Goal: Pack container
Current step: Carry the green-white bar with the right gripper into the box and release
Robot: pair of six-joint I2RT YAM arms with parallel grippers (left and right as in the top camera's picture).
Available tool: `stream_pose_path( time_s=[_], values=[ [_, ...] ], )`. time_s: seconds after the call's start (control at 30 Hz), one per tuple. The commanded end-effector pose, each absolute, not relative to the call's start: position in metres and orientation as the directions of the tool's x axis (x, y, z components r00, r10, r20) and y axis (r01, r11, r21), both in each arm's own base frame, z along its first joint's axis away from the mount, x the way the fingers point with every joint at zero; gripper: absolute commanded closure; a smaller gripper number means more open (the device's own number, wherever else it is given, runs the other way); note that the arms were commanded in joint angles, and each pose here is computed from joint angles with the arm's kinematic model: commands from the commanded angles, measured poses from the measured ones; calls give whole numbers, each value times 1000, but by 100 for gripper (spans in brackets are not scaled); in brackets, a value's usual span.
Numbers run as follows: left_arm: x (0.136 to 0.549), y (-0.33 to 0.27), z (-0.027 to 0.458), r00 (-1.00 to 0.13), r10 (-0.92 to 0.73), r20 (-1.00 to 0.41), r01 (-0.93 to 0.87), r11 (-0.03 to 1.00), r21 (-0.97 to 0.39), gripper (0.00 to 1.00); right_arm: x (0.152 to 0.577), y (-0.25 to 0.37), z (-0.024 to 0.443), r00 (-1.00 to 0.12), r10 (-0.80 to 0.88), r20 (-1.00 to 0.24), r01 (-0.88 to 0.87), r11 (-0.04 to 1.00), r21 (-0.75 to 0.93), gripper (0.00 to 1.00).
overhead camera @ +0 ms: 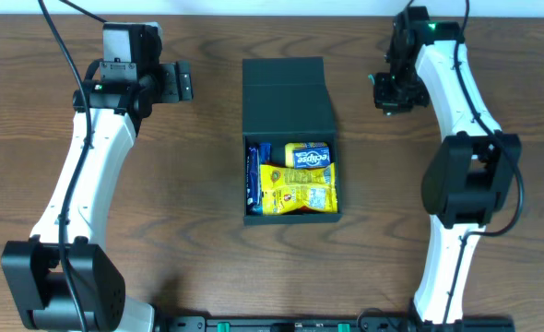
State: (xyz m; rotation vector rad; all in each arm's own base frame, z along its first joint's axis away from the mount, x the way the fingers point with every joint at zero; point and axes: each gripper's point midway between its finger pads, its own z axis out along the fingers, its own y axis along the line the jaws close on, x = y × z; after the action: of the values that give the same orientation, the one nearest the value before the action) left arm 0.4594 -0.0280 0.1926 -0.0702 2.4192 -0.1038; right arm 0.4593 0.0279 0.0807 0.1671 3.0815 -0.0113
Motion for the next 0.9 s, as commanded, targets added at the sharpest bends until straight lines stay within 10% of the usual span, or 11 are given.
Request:
stream_pose_path(
  time_s=[0.0, 0.4, 0.87],
  values=[
    [459, -28, 192, -752, -78, -655, -21, 995, -95, 5, 463, 42, 132, -985, 80, -153, 79, 997, 11, 99],
    [459, -28, 191, -752, -96, -652, -34, 994, -107, 5, 364, 92, 233, -970, -60, -237, -68, 997, 27, 99],
    [459, -28, 191, -752, -96, -652, -35, 994, -107, 5, 287, 208, 146, -975, 84, -204, 28, 965, 260, 98]
  ],
)
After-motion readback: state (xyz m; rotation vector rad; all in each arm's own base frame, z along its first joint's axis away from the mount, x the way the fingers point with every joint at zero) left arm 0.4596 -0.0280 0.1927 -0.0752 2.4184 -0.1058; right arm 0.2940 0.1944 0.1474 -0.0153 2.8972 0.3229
